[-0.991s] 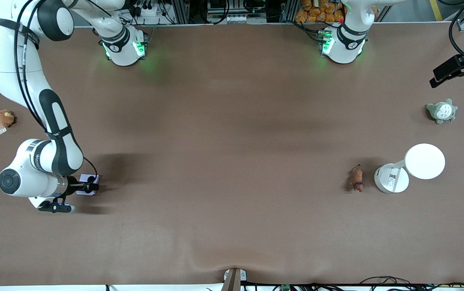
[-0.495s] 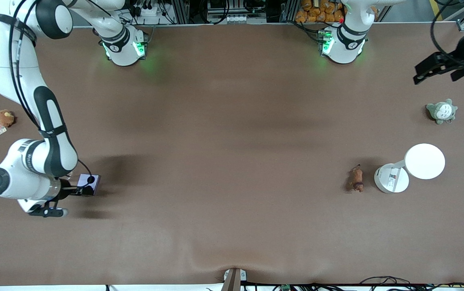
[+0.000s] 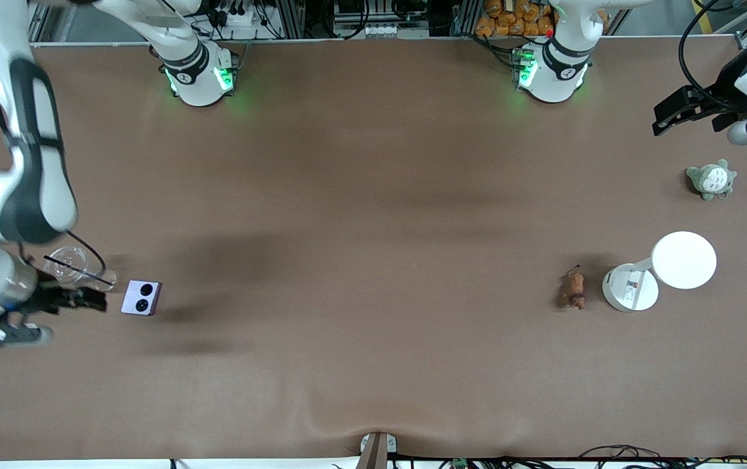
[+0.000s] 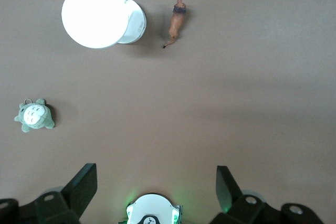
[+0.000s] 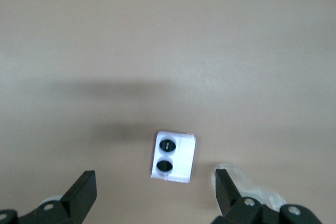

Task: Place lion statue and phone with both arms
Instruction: 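Lower the phone beside the glass cup and open the right gripper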

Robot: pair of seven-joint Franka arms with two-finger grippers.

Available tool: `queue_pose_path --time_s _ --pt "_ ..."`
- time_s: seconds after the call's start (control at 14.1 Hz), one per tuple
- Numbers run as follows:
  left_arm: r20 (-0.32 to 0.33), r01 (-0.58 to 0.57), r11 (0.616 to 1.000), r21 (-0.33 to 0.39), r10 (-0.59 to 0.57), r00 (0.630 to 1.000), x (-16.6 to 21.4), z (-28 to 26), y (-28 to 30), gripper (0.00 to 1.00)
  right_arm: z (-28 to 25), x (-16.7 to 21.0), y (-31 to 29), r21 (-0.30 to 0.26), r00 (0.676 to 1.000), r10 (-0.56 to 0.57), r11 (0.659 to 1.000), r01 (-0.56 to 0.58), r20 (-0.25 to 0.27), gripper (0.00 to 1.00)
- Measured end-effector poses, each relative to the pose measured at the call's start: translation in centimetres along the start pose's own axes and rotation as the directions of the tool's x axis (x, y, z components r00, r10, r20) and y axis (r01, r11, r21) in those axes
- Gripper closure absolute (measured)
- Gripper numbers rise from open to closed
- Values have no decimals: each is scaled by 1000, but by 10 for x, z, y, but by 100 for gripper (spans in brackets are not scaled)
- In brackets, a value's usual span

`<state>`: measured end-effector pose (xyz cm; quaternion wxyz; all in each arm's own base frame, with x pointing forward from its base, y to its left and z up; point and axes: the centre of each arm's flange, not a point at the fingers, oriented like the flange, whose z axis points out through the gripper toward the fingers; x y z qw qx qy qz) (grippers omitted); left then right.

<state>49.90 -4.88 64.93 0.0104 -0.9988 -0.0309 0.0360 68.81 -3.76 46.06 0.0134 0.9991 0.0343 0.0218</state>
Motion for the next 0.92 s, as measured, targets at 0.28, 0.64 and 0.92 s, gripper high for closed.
queue_pose_path --time_s 0.28,0.64,0.92 --pt "-3 0 1000 0 0 1000 0 -1 0 0 -120 -71 -4 12 999 14 1000 -15 50 0" --pt "-14 1 1000 -2 -1 1000 -1 -6 0 0 -171 -139 -9 16 991 110 994 -112 81 0" --pt "-29 2 1000 -5 -2 1000 -1 -13 -1 0 -166 -140 -15 14 987 131 991 -133 95 0"
